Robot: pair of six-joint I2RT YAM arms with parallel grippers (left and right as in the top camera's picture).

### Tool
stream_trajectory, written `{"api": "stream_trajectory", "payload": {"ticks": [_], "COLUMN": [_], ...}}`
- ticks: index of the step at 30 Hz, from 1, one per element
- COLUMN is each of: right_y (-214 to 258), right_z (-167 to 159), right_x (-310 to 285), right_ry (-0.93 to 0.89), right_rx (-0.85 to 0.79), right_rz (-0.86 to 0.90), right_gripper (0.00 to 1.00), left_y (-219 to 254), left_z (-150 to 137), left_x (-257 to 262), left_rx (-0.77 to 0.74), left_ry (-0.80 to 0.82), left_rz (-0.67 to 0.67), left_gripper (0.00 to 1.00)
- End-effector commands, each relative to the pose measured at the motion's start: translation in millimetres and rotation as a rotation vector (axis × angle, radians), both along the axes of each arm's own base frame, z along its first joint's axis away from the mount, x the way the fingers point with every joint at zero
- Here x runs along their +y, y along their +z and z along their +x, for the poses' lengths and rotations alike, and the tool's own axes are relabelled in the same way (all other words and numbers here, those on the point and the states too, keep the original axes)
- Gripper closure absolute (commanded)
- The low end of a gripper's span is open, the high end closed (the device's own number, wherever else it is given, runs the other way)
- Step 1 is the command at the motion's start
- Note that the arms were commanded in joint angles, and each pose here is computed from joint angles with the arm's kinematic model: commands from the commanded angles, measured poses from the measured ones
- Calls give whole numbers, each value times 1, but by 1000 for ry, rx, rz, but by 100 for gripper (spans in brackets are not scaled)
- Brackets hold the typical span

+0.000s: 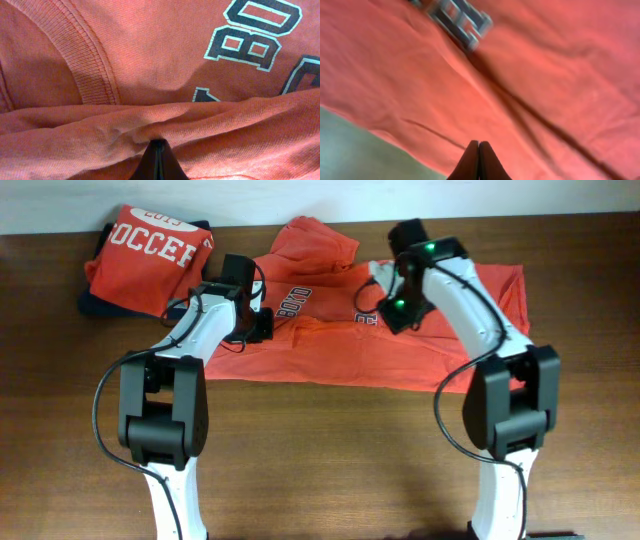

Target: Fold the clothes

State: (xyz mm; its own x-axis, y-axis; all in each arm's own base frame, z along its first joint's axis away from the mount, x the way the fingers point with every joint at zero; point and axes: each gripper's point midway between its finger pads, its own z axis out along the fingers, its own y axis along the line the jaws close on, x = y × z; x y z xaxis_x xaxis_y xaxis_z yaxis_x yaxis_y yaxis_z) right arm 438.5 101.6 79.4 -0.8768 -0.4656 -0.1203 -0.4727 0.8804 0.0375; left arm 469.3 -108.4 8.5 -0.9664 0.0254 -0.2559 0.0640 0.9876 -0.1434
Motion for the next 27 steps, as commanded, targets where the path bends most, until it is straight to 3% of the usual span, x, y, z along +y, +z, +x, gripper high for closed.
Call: {"api": "stream_trajectory", "payload": {"ticks": [1,17,27], "right_y": [-15,-62,-82], "right_z": [-17,-28,4], "right_x": [-21,-51,-75], "right_ry": [-69,-189,-224], "right_rx": [71,109,-48], "right_rz": [-23,-24,-94], "right_gripper": [96,96,95], "left_y": [-9,-9,-10], "left_z": [-6,-6,-8], "left_x": [-2,-2,-1], "left_rx": [28,29,38], "left_ry": [3,4,4], "left_rz": [-8,-7,-5], "left_gripper": [99,99,99]}}
